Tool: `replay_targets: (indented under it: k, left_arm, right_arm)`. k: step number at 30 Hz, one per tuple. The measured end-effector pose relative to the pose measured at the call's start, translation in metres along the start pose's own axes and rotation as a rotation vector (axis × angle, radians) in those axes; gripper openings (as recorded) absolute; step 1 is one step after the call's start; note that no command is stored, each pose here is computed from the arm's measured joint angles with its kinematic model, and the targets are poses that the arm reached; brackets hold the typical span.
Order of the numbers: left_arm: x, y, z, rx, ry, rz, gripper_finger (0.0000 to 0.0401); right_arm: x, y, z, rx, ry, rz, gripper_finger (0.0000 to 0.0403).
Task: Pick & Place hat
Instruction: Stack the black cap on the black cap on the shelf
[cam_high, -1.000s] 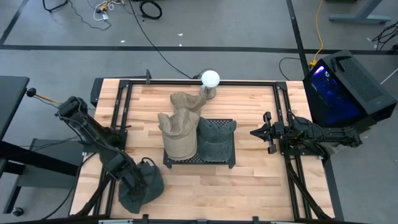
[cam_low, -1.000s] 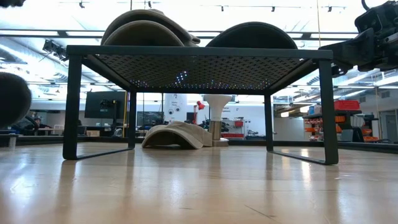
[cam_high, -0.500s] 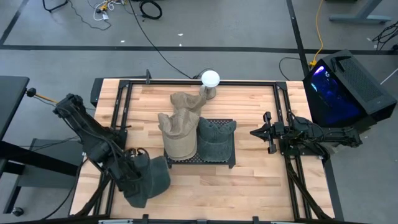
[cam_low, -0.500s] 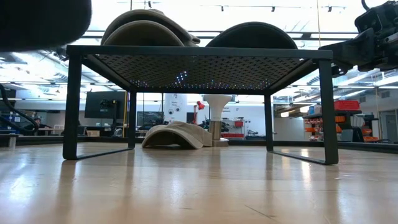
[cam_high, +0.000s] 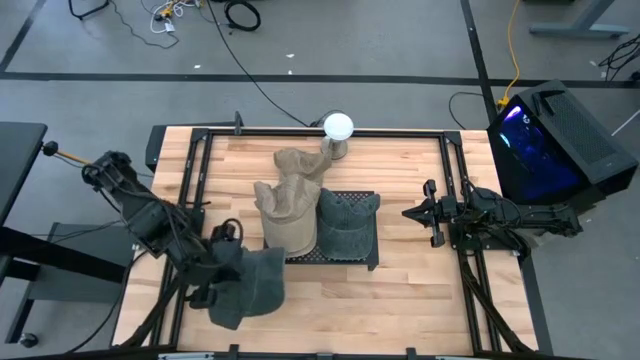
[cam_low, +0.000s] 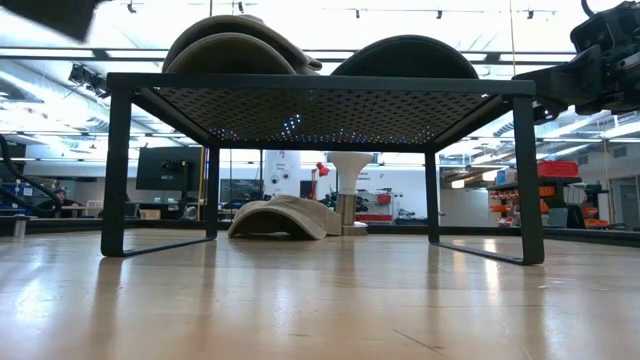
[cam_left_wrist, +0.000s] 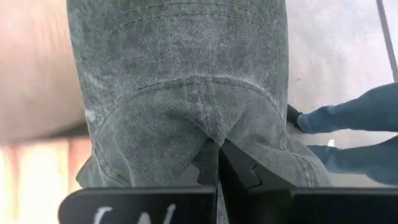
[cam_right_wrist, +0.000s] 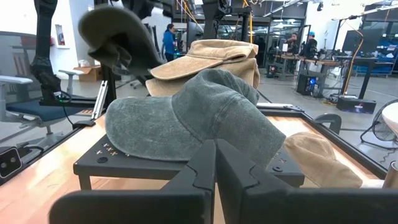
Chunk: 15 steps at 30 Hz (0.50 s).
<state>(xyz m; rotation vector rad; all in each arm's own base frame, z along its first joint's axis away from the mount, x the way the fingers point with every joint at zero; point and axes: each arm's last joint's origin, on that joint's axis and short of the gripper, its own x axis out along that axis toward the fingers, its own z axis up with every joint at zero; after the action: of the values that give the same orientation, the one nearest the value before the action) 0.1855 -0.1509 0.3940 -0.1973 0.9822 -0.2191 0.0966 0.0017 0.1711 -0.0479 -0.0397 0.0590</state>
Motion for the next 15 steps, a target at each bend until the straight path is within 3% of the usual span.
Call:
replay_targets:
  k: [5, 15]
  left_arm:
    - [-0.014, 0.006, 0.014, 0.132, -0.059, -0.007, 0.0003]
    - [-0.03, 0.017, 0.029, 0.273, -0.098, -0.059, 0.0003]
  right_arm:
    - [0.0, 0.0, 0.0, 0.0, 0.0, 0.001, 0.0015]
    - [0.0, 0.0, 0.0, 0.0, 0.0, 0.001, 0.0015]
